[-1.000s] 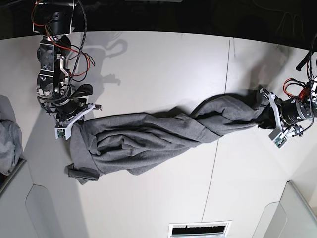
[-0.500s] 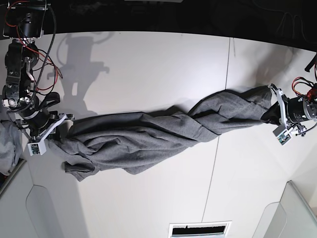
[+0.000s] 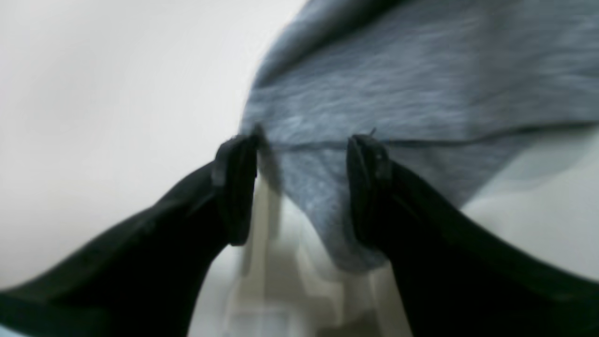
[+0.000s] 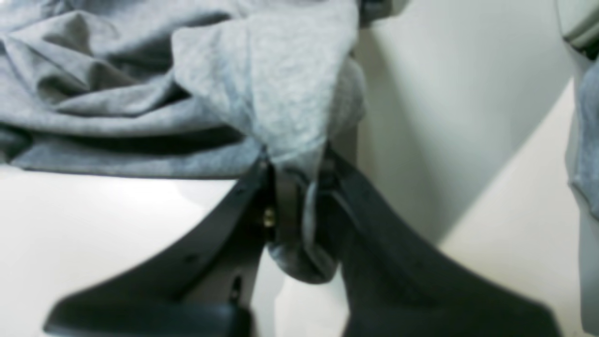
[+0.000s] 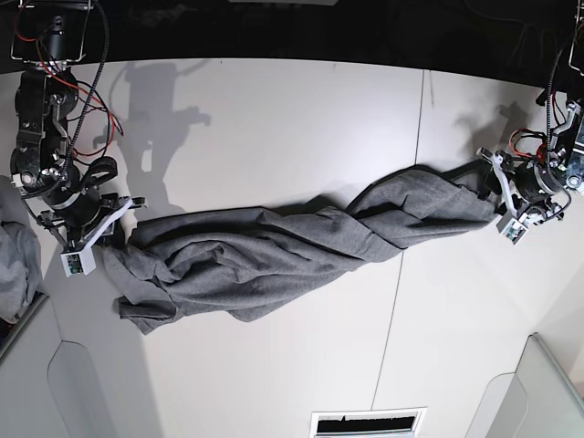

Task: Layout the t-shirt on the table in an organized manner, then fold the t-shirt properly
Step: 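Lay the stretched t-shirt flat and open both grippers, then move the right gripper to the t-shirt's bunched edge and grasp it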

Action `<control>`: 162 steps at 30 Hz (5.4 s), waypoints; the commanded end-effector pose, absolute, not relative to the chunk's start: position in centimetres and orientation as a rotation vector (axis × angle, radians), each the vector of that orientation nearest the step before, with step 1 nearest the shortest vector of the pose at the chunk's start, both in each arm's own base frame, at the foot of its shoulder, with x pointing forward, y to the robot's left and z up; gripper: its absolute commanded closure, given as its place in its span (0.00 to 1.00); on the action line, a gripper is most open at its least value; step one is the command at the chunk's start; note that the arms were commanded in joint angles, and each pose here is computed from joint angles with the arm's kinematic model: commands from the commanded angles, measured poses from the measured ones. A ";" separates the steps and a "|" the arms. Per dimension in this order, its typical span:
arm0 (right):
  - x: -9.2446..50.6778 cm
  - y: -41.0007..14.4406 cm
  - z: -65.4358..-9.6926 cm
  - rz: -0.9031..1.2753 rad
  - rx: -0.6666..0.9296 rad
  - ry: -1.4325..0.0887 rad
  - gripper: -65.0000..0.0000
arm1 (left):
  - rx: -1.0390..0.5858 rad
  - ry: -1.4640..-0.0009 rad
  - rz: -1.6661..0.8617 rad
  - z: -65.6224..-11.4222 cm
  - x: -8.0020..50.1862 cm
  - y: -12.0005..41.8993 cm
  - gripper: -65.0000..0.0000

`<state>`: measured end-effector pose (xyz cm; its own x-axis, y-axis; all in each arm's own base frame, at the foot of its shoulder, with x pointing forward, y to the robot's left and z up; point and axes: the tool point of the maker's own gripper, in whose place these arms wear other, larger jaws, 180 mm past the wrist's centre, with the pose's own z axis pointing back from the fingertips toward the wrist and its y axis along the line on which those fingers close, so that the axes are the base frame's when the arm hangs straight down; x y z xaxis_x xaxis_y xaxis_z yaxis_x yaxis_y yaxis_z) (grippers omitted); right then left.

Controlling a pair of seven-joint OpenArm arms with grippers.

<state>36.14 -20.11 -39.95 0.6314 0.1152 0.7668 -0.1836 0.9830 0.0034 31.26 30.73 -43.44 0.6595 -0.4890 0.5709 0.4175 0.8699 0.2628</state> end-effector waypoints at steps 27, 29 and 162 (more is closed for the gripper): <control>38.2 -25.1 -30.3 0.161 0.062 -1.105 1.00 | 0.549 -1.041 -0.364 -25.4 41.6 42.1 1.00; 38.2 -26.5 -28.9 0.112 0.066 -1.147 1.00 | 0.479 -1.077 -0.381 -23.7 42.2 41.5 1.00; 37.1 -2.6 -43.1 0.714 0.011 -0.853 0.71 | -0.344 -0.870 -0.446 -38.6 35.2 20.7 0.65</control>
